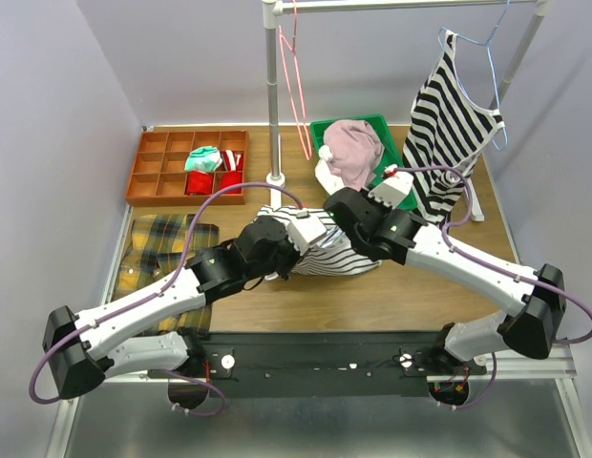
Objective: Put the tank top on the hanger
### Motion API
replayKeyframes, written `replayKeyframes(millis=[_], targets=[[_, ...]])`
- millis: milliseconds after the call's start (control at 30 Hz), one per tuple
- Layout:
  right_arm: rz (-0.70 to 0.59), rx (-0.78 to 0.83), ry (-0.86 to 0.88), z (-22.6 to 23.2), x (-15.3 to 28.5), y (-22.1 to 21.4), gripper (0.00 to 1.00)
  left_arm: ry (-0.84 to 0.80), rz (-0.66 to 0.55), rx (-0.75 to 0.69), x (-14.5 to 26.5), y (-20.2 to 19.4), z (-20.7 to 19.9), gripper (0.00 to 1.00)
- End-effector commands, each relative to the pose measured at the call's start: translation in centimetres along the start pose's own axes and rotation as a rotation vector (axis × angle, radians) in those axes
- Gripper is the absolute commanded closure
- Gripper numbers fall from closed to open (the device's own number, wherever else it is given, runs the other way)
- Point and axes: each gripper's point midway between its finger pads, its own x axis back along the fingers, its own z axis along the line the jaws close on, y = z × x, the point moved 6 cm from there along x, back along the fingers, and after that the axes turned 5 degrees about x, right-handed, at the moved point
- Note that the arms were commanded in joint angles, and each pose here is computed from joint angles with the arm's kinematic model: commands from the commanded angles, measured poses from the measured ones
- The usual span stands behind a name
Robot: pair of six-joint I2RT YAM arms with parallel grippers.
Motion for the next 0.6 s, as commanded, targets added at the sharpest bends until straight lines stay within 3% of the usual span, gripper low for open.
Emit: replayKeyframes(millis=[0, 333, 567], targets=[[0.0, -0.055, 0.106, 0.4, 1.6, 1.7, 0.71, 0.027, -0.13, 0.022, 1.1, 1.8, 0.1, 1.0], [0.043, -0.044, 0.291, 1.5, 3.5, 2.8, 0.2, 0.054, -0.222, 0.124, 1.5, 2.3, 0.1, 1.0], [0.07, -0.013, 0.454, 1.8, 5.4, 3.6, 0.03, 0.096, -0.272, 0.176, 2.3, 2.6, 0.5, 1.0]])
